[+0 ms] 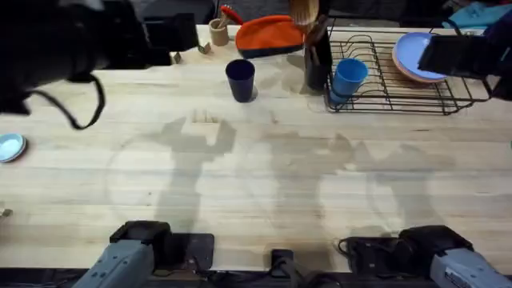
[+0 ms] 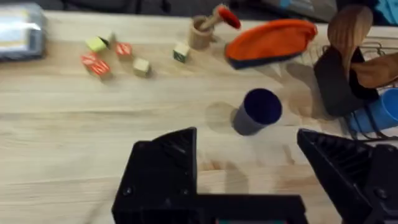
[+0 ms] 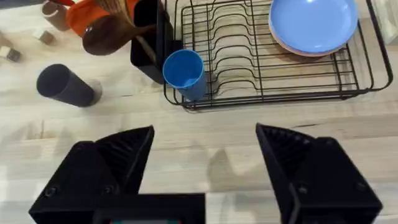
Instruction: Pick up the cup on the table and put them onto the rack.
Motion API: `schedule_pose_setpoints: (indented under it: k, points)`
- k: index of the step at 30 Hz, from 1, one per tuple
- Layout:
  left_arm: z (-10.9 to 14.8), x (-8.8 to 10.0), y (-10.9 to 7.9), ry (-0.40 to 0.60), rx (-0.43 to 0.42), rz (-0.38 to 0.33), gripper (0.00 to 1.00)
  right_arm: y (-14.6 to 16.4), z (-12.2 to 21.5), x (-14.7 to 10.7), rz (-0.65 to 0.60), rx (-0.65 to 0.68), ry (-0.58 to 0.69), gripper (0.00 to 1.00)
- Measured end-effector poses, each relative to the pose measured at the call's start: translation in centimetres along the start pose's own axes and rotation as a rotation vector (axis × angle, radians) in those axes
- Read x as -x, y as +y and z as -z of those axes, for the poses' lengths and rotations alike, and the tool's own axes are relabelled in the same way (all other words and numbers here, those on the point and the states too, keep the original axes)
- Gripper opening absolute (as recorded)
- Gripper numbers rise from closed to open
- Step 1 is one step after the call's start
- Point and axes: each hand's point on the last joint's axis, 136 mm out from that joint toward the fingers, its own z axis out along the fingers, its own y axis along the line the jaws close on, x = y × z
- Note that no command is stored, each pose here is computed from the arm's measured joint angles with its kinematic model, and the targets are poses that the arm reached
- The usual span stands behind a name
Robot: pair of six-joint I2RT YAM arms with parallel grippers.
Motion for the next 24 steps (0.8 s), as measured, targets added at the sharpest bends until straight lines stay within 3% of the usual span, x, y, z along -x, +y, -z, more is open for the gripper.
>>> schedule_pose_setpoints:
  k: [8,14,24]
  points:
    - [-5.4,-0.8,-0.7,0.099,-0.061,0.083,0.995,0.0,0.0,0.0,0.0,0.0,0.0,0.998]
    - [-8.5,-1.2,-2.7,0.13,-0.112,0.064,0.995,0.0,0.0,0.0,0.0,0.0,0.0,0.998]
    - [-14.6,-3.6,-4.6,0.211,-0.123,0.025,0.995,0.0,0.0,0.0,0.0,0.0,0.0,0.997]
